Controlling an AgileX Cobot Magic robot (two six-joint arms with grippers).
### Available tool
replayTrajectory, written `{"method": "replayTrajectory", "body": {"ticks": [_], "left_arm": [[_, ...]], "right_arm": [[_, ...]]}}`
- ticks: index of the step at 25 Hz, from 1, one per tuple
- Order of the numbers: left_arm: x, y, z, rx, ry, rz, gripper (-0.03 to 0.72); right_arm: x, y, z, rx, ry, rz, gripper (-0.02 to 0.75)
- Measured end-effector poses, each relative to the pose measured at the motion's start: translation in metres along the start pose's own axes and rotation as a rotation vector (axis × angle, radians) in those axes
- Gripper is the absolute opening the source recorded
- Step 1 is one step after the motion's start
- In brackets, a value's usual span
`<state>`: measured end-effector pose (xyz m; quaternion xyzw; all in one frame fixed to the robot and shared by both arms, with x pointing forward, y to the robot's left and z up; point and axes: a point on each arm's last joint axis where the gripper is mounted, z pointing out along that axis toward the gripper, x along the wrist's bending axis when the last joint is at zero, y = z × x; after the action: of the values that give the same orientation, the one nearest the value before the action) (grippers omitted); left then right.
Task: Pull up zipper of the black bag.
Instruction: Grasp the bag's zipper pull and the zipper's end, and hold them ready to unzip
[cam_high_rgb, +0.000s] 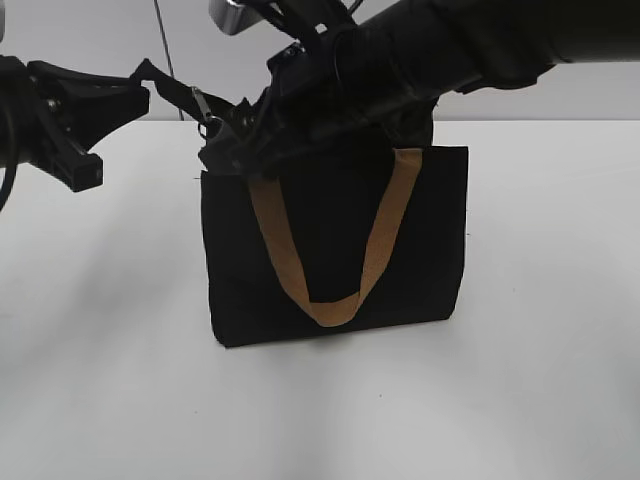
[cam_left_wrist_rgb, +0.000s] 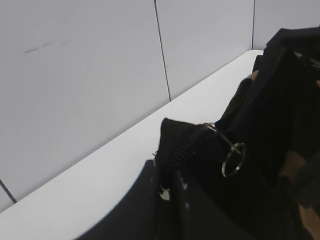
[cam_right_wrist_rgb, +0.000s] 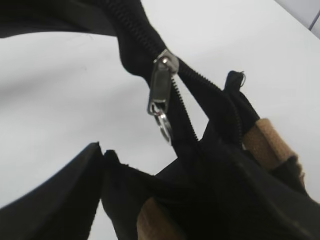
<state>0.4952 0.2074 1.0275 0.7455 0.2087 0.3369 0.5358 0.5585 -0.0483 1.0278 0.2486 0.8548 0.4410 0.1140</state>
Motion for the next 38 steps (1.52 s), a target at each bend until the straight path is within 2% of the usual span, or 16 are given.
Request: {"method": "replayTrajectory", "body": {"ticks": [9, 13, 21, 24, 38], "left_arm": [[0.0, 0.0, 0.0, 0.001, 0.0, 0.0, 0.027], [0.0, 0.0, 0.0, 0.001, 0.0, 0.0, 0.027], [0.0, 0.0, 0.0, 0.002, 0.001, 0.0, 0.027], [0.0, 0.0, 0.0, 0.002, 0.001, 0.0, 0.027], [0.0, 0.0, 0.0, 0.003, 0.001, 0.0, 0.027]], "right_arm": [[0.02, 0.009, 0.008, -0.021, 0.02, -0.082, 0.527], [0.019, 0.008, 0.01, -0.024, 0.004, -0.084, 0.51], [0.018, 0.009, 0.01, -0.031, -0.015, -0.076, 0.296], [0.02, 0.008, 0.01, -0.022, 0.008, -0.051, 0.255], [0.018, 0.002, 0.02, -0.013, 0.002, 0.012, 0.244]]}}
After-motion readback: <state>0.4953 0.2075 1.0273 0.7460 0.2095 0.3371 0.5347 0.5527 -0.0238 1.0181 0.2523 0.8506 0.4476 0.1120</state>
